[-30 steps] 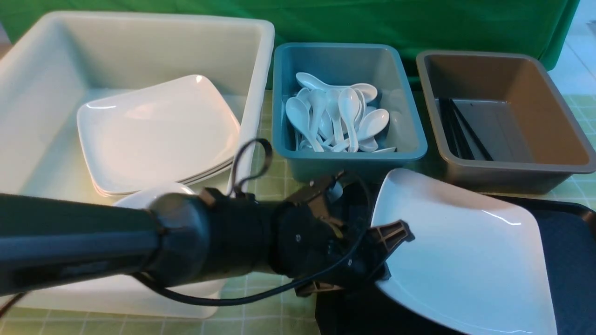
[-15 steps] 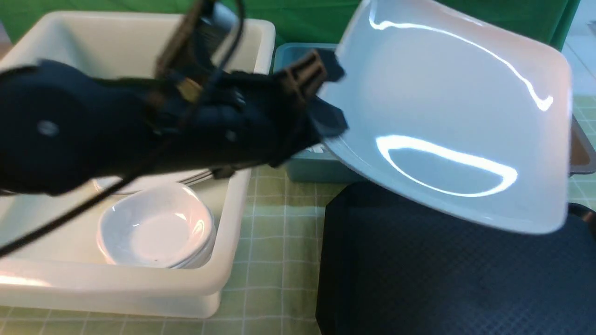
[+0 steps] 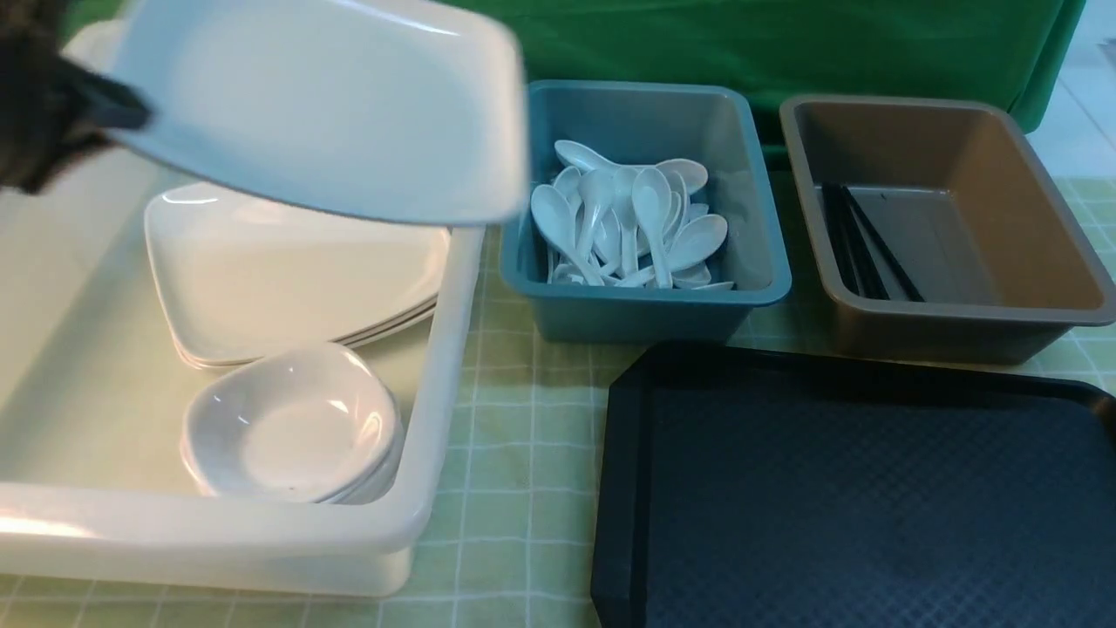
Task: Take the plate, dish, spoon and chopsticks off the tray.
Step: Use the left arm to put the plate into the large storage box on the left
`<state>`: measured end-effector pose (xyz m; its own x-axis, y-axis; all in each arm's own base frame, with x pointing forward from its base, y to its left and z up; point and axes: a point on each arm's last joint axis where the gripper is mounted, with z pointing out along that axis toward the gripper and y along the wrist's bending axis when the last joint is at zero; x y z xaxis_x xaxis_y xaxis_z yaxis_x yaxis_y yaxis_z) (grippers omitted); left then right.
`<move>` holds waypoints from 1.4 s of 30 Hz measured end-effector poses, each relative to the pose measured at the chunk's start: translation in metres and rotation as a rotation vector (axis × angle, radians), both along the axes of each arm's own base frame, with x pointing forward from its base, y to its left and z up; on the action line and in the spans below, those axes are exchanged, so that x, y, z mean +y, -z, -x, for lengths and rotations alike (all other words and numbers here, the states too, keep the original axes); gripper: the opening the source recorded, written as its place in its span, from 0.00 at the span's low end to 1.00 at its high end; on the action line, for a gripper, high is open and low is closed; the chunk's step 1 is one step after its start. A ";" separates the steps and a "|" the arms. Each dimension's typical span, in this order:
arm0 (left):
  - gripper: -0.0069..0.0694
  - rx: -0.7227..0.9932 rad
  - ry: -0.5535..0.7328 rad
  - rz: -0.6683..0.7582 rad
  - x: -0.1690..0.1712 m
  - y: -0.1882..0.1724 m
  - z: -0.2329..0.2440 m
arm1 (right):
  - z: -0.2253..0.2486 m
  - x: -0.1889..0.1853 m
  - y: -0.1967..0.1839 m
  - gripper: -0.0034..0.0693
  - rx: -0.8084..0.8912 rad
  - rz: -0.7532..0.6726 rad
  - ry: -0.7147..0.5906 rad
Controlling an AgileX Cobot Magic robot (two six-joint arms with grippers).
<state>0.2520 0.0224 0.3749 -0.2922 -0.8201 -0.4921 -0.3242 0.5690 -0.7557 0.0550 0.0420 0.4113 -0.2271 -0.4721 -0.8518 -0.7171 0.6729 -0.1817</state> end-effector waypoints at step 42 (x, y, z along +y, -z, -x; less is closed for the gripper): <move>0.52 0.370 0.056 -0.024 0.014 0.162 -0.107 | -0.003 -0.002 -0.001 0.15 0.005 -0.021 0.054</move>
